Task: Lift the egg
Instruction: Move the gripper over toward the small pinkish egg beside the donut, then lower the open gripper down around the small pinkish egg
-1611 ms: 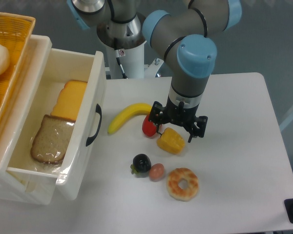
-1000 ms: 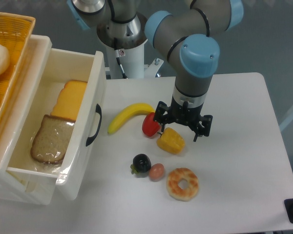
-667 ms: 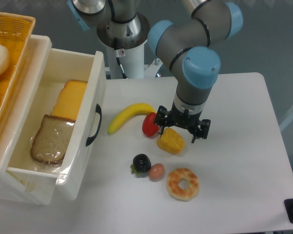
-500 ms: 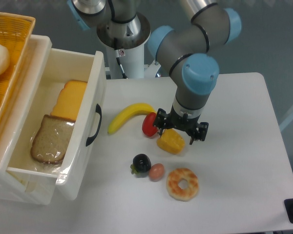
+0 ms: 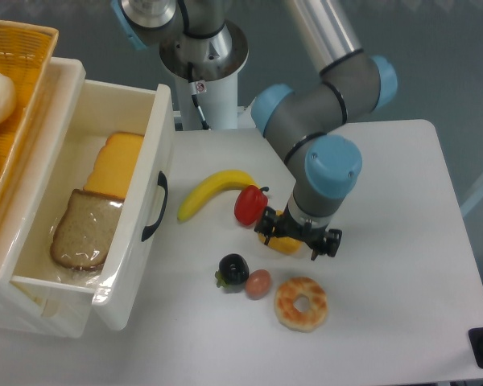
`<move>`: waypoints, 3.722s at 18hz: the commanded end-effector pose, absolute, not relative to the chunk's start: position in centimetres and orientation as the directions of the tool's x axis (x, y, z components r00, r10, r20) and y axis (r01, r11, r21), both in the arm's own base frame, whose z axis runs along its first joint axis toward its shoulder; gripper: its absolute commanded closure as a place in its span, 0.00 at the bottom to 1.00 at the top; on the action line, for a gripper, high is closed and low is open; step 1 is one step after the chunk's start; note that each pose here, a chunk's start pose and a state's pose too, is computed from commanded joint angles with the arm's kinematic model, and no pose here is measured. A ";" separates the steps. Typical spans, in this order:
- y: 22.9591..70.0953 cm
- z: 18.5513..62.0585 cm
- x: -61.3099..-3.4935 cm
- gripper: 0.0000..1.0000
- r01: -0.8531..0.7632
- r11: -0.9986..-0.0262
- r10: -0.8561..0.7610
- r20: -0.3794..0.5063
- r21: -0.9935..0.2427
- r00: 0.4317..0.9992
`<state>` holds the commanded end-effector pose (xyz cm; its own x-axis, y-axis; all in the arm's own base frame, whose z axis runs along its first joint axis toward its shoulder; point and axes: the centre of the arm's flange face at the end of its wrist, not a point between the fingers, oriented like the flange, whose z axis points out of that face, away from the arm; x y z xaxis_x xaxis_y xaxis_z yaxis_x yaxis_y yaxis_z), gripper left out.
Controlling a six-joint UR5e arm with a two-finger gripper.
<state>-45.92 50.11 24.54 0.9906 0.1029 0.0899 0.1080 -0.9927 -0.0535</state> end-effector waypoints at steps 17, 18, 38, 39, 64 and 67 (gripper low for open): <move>53.2 22.0 -44.6 0.00 0.057 -0.996 0.052 0.077 -0.065 0.996; 53.5 21.8 -44.3 0.00 0.052 -0.997 0.047 0.078 -0.064 0.996; 54.4 20.3 -41.2 0.00 0.014 -0.999 0.010 0.105 -0.038 0.994; 54.7 20.2 -40.7 0.00 0.006 -0.999 0.002 0.107 -0.036 0.994; 53.9 18.8 -40.8 0.00 -0.061 -0.998 -0.063 0.122 -0.025 0.991; 53.7 18.9 -40.8 0.00 -0.062 -0.998 -0.063 0.115 -0.015 0.991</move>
